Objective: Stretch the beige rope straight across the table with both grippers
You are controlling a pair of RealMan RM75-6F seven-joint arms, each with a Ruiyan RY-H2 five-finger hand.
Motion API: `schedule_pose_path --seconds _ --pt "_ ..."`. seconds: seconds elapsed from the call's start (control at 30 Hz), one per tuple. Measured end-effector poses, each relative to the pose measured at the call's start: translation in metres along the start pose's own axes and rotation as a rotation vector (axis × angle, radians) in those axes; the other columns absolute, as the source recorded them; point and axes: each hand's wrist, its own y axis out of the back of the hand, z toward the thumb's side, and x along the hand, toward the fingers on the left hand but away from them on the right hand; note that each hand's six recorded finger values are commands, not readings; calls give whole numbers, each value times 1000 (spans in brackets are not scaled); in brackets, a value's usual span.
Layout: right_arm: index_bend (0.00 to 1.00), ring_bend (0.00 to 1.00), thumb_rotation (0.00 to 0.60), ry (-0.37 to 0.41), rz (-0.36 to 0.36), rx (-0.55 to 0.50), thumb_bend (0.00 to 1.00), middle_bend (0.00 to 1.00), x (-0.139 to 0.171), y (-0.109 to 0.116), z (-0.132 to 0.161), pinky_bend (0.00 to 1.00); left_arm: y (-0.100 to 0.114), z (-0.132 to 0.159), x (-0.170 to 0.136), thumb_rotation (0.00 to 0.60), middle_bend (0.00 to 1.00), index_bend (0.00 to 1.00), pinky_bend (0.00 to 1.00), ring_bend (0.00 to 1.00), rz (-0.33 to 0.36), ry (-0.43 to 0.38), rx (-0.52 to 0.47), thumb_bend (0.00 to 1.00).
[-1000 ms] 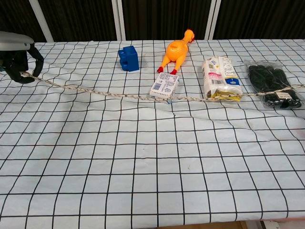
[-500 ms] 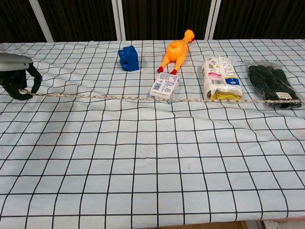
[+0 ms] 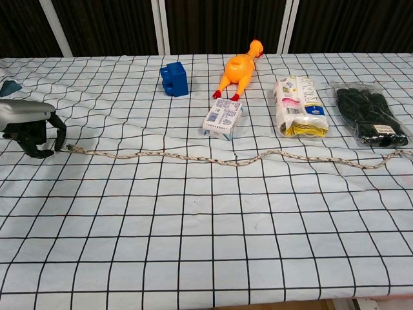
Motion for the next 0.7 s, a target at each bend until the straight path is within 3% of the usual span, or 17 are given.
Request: schedule_pose_path --seconds 0.2,0.27,0.43,0.53,0.7 --pt "84 980 600 -9 5 50 50 842 -1 1 -3 994 8 2 0 600 1000 354 853 943 25 -3 -1 283" --pt "8 969 600 -18 17 75 11 820 0 5 -7 983 17 1 -2 600 997 312 851 932 52 -2 -8 223" --pt "0 842 600 -23 25 44 0 648 7 22 -6 867 48 5 -15 600 886 278 799 816 135 -18 -28 155" --pt "0 702 600 -10 -3 -24 0 469 14 42 -2 717 66 9 -28 600 753 278 689 672 182 -37 -42 102" --pt "0 402 600 23 -57 -57 1 234 40 82 2 377 94 15 -61 600 440 230 340 293 257 -60 -56 67"
